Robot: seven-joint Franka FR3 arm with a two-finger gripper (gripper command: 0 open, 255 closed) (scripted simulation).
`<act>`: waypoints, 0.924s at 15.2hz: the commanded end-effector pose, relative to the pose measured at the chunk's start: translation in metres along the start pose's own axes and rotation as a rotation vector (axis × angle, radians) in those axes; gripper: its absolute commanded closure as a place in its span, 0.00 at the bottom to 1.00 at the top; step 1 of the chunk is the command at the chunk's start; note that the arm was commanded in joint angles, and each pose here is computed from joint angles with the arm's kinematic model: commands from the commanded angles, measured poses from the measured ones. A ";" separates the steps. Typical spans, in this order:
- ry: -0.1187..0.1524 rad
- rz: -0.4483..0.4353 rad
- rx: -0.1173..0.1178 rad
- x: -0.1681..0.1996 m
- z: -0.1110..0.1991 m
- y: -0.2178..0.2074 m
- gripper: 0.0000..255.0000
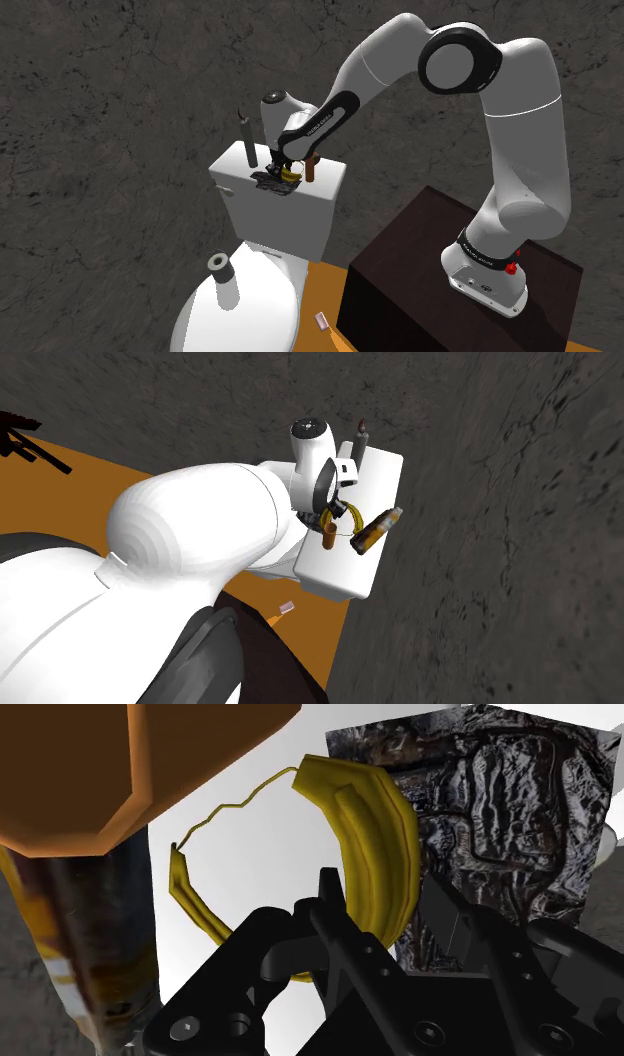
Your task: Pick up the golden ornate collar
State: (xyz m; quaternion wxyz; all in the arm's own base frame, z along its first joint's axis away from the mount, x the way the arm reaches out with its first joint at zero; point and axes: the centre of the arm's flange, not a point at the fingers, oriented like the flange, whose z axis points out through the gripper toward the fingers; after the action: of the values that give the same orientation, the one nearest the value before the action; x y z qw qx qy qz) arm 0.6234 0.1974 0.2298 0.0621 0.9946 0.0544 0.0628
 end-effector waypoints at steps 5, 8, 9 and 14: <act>0.000 0.000 0.000 0.001 -0.016 0.002 1.00; 0.000 0.000 0.000 0.003 -0.031 0.004 1.00; 0.000 0.000 0.000 0.004 -0.036 0.005 1.00; 0.000 0.000 0.000 0.007 -0.062 0.008 1.00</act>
State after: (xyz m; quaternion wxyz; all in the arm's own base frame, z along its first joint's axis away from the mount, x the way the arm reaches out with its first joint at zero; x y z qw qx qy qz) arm 0.6226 0.1975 0.2879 0.0620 0.9946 0.0545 0.0628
